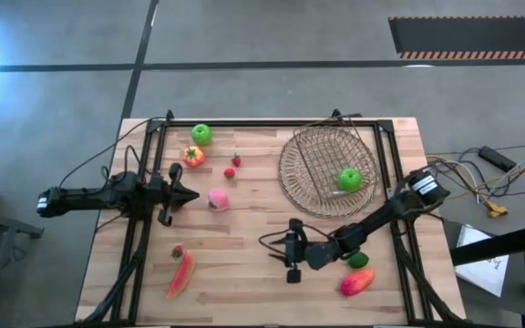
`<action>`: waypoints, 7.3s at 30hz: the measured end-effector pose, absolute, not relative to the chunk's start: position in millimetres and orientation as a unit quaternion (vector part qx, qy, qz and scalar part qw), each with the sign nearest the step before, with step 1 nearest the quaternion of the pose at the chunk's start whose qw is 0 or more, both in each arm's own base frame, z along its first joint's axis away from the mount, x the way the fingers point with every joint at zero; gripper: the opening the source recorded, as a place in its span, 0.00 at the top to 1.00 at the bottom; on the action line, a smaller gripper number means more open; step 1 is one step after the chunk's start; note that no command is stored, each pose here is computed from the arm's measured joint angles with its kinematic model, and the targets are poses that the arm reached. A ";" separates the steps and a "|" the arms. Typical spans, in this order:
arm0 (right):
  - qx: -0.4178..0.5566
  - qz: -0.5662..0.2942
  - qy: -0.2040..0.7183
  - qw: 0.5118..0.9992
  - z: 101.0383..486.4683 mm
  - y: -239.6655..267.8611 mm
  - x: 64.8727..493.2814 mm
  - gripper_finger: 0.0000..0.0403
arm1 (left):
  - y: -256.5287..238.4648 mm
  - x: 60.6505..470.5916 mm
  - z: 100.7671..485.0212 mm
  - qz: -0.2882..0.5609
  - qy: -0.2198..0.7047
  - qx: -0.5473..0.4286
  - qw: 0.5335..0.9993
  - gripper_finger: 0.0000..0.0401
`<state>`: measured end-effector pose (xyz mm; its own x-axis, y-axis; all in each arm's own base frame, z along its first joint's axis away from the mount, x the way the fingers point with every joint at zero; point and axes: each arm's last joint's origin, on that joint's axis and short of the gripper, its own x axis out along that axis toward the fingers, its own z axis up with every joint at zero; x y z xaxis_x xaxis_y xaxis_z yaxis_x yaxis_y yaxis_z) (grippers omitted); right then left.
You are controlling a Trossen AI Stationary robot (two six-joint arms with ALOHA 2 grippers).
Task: Build produce basket
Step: Put the green apple into the gold wire basket
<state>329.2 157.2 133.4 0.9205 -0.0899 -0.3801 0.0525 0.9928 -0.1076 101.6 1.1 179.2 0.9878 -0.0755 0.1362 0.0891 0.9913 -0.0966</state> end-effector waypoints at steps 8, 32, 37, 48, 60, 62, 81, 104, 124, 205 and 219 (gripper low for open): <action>-0.053 -0.076 0.187 0.978 112.8 133.2 346.3 0.63 | 0.8 94.2 205.9 -0.044 -0.210 -0.020 0.977 1.00; -0.025 -0.105 0.189 0.976 108.2 116.0 352.8 0.63 | 52.6 172.8 268.2 0.468 0.236 0.062 0.849 0.99; -0.003 -0.098 0.176 0.980 110.2 125.1 350.5 0.63 | 82.8 185.0 267.5 0.483 0.345 0.047 0.803 0.88; -0.007 -0.072 0.173 0.982 111.0 143.6 343.6 0.63 | 153.0 173.0 238.8 0.491 0.426 -0.062 0.758 0.58; 0.017 -0.073 0.165 0.983 112.1 147.6 342.2 0.63 | 191.6 155.3 221.5 0.444 0.411 -0.163 0.779 0.56; 0.018 -0.073 0.164 0.984 112.4 148.0 342.2 0.63 | 194.3 155.6 217.4 0.445 0.413 -0.166 0.777 0.56; 0.024 -0.082 0.161 0.983 112.5 148.3 341.8 0.63 | 213.0 168.4 195.4 0.463 0.399 -0.184 0.770 0.56; 0.037 -0.077 0.160 0.983 112.5 153.5 339.5 0.63 | 215.4 170.6 190.0 0.461 0.403 -0.186 0.768 0.71; 0.025 -0.080 0.158 0.984 112.3 167.6 331.6 0.63 | 210.9 167.8 189.7 0.439 0.434 -0.162 0.770 0.81; -0.040 -0.154 0.142 0.977 144.3 208.3 285.8 0.63 | 212.6 169.0 200.3 0.447 0.405 -0.155 0.782 0.85; -0.039 -0.154 0.142 0.977 144.4 208.4 285.8 0.63 | 207.1 164.1 218.8 0.443 0.403 -0.122 0.791 0.94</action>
<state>285.8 208.4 144.4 0.9120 -0.3124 -0.2657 0.2901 0.9494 -0.1208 164.1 207.1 218.8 0.2820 0.6031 -0.7461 -0.7993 0.5778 0.1649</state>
